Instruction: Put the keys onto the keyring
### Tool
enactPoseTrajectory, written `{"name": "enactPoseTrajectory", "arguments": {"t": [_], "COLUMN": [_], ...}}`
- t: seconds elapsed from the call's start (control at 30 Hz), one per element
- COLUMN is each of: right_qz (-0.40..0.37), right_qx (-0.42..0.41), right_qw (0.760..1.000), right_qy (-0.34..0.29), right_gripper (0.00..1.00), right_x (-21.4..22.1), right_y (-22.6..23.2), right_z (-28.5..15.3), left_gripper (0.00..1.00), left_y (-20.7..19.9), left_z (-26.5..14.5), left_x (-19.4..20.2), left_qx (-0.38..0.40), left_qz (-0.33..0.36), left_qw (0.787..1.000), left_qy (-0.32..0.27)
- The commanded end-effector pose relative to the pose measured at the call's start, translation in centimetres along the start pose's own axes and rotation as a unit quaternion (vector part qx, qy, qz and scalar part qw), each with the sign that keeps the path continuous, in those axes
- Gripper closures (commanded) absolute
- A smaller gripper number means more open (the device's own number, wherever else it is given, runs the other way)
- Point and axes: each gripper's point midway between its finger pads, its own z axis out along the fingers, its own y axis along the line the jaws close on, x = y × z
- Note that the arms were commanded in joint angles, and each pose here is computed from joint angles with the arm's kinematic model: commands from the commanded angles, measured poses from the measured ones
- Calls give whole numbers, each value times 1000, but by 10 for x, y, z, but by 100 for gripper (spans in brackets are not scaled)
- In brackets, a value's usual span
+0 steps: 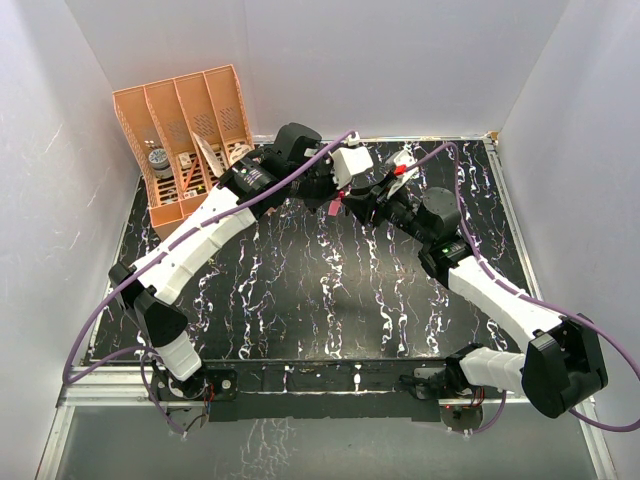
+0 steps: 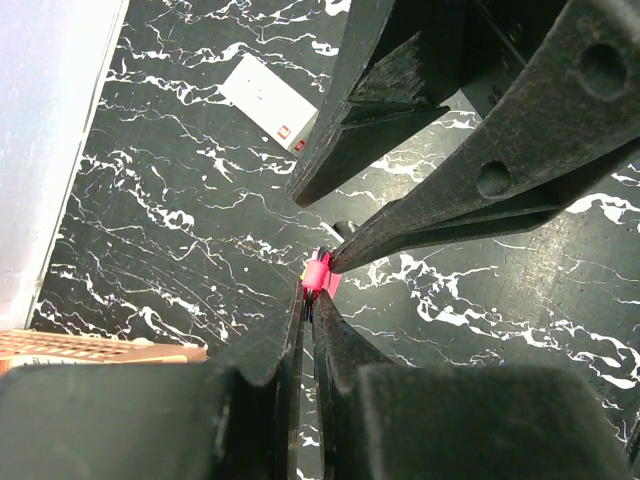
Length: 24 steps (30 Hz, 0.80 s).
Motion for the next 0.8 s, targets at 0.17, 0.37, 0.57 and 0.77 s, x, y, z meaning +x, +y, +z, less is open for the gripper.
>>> {"name": "enactPoseTrajectory", "arguments": {"t": [0.17,0.37,0.57,0.77], "right_qz": [-30,-37,-43,-46], "right_qx": [-14,-21,-24,-23], "right_qw": [998,998,997,997], "right_qy": [-50,-54,-59,-61], "right_gripper": [70,83,93,100], "right_x": [-34,-35,-38,-38], "right_y": [4,7,9,10], "right_z": [2,0,-3,-5], "left_gripper": [100,100,100,100], "left_y": [-3,-3,-1,4], "left_z": [-5,-4,-2,-3], "left_x": [-6,-6,-6,-9], "left_qx": [19,20,15,0], "left_qz": [6,6,4,1], "left_qw": [1000,1000,1000,1000], "left_qy": [-8,-8,-7,-14]}}
